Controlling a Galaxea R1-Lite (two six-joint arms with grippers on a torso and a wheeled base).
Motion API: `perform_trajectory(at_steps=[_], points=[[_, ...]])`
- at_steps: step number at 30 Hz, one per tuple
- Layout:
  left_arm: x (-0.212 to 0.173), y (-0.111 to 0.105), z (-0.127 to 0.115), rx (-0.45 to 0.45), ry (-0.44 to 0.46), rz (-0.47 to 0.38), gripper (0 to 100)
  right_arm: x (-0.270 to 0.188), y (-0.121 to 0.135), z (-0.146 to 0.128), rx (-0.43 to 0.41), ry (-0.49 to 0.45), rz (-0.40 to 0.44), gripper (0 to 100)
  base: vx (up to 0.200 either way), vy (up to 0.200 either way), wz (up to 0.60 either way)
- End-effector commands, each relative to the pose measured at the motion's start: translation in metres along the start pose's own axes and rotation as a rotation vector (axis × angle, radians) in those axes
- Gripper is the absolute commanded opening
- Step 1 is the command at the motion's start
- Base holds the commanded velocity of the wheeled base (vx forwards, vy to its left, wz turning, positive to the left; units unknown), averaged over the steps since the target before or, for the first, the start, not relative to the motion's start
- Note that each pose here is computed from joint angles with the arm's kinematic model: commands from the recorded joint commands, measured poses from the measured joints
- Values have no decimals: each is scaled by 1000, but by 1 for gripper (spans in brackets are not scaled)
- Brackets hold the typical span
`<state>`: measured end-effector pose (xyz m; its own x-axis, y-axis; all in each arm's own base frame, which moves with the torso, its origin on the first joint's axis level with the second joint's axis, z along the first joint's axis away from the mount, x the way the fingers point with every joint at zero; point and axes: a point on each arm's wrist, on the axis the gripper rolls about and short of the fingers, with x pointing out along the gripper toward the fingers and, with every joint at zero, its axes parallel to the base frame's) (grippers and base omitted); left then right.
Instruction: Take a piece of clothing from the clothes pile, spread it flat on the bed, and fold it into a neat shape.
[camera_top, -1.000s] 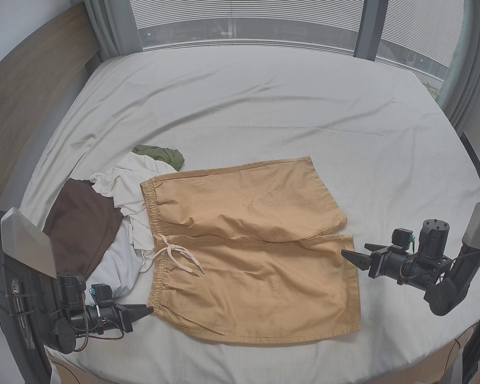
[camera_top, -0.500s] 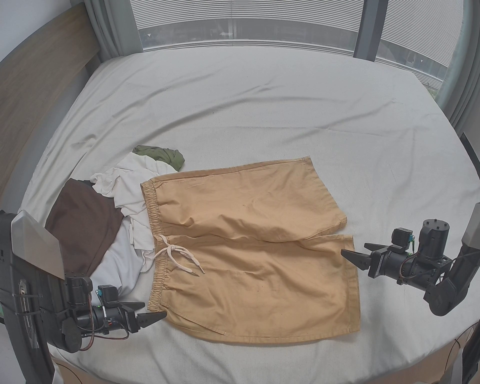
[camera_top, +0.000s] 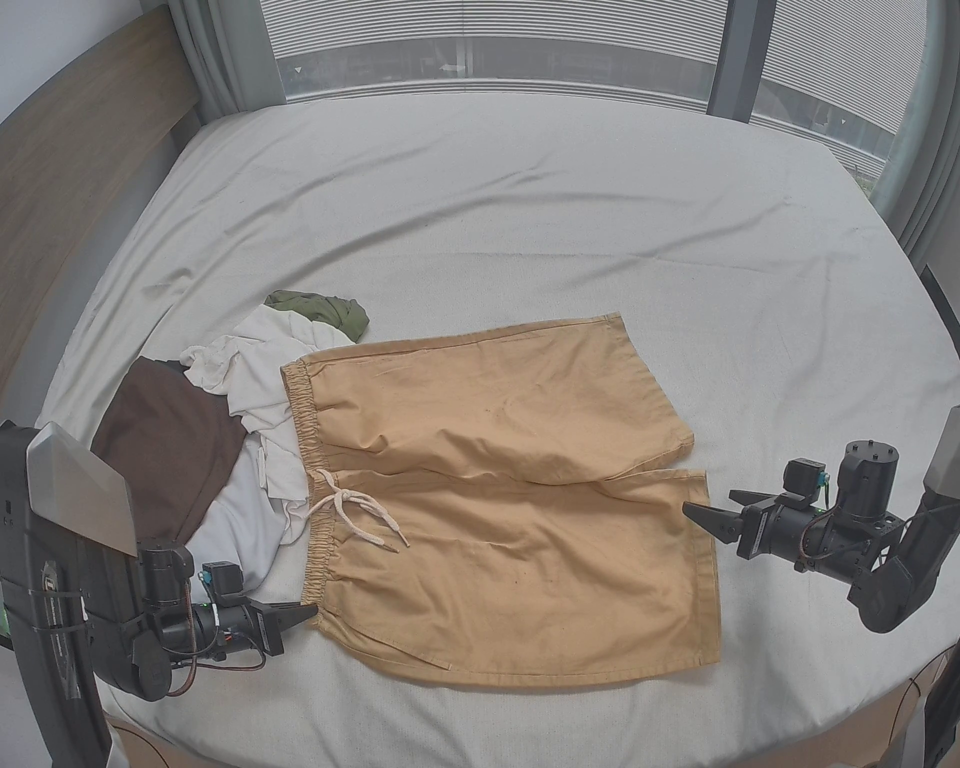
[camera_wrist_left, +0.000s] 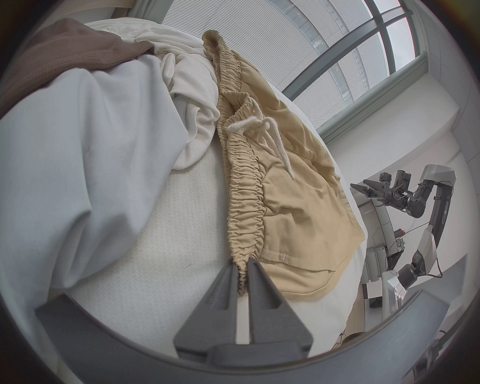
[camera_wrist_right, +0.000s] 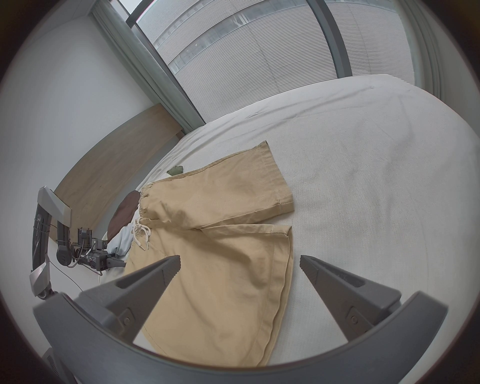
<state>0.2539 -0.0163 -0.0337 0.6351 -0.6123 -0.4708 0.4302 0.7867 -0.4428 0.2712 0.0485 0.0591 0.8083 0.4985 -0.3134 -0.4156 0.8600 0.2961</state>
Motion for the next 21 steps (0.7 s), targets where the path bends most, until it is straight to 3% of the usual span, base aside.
perform_trajectory(at_steps=[1,11,21], points=[[-3,-2,5,12,-20,-1,0,-2,0,-3,5,13,-1,100,0,0,0],[-11,-7,14,34,-55,-3,0,-18,-4,-32,59,222,-54,100,0,0,0],[-10,-9,11,29,-41,-8,0,-33,3,-57,87,348,-51,100,0,0,0]])
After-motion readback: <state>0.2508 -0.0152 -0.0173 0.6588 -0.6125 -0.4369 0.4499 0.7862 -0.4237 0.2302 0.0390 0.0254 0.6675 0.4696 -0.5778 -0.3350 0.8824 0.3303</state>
